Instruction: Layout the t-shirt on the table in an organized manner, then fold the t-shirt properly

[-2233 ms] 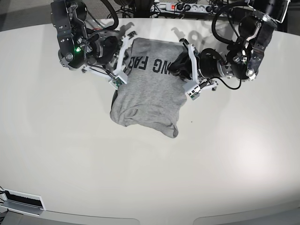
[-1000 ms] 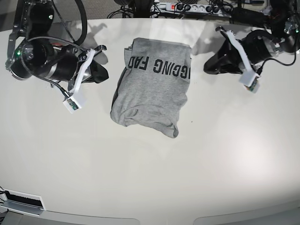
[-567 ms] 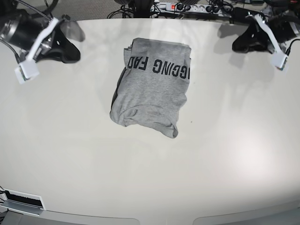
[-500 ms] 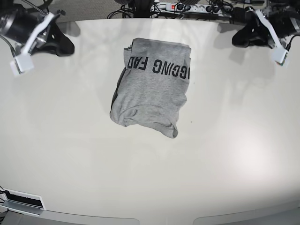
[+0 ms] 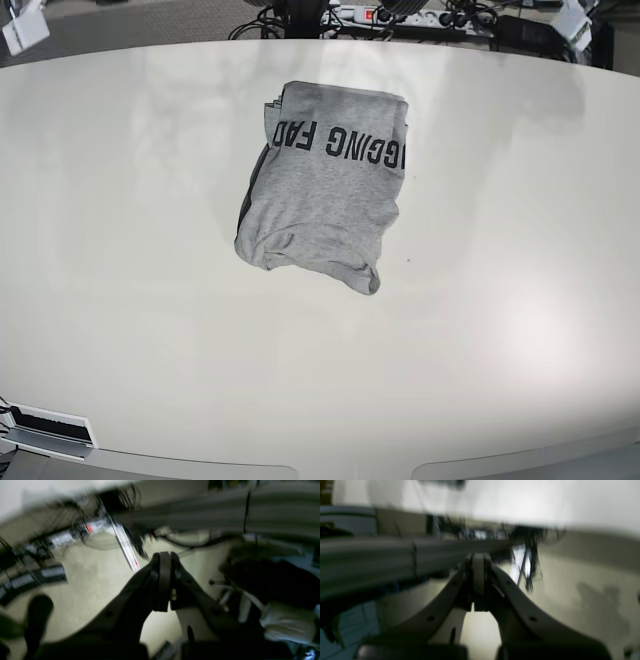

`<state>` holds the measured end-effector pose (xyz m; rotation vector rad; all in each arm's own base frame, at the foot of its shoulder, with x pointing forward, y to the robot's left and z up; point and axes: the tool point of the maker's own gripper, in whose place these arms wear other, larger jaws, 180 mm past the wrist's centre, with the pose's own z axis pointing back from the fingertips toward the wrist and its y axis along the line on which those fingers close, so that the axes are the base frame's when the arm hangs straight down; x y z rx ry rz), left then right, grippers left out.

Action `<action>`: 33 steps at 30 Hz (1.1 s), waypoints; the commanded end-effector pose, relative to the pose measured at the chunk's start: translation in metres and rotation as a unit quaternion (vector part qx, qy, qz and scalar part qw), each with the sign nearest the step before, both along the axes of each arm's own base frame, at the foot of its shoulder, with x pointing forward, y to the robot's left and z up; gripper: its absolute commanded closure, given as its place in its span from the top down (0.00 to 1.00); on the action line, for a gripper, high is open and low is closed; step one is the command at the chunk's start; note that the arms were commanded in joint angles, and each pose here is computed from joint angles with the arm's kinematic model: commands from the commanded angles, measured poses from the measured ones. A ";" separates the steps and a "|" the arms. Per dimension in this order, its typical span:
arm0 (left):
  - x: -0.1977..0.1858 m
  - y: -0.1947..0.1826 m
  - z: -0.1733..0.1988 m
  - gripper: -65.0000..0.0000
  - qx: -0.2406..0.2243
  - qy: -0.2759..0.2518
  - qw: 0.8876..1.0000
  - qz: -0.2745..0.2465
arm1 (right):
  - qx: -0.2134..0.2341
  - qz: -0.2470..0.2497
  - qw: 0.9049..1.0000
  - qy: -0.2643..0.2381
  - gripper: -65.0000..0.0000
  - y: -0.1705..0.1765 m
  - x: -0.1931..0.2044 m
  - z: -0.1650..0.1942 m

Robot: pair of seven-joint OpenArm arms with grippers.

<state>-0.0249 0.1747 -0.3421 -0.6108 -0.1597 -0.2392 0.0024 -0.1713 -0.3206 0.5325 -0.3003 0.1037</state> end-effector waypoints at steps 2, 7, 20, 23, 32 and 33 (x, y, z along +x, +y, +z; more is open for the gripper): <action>-0.014 0.001 0.003 0.00 0.005 0.020 1.000 -0.005 | 0.002 0.002 1.000 0.020 0.00 0.000 -0.016 0.003; -0.036 -0.010 -0.008 0.00 0.004 0.056 0.998 -0.018 | 0.028 -0.011 0.996 0.083 0.00 0.001 -0.046 -0.014; -0.090 -0.037 -0.109 0.00 0.039 0.150 0.987 -0.033 | 0.002 0.037 0.966 0.255 0.00 -0.001 -0.125 -0.146; -0.096 -0.027 -0.140 0.00 0.055 0.167 0.984 -0.026 | -0.005 0.043 0.960 0.277 0.00 0.001 -0.138 -0.179; -0.096 0.011 -0.215 0.00 0.100 0.171 0.978 0.068 | -0.050 0.067 0.936 0.341 0.00 0.001 -0.171 -0.250; -0.091 0.016 -0.222 0.00 0.107 0.159 0.978 0.080 | -0.056 0.072 0.937 0.338 0.00 0.001 -0.170 -0.256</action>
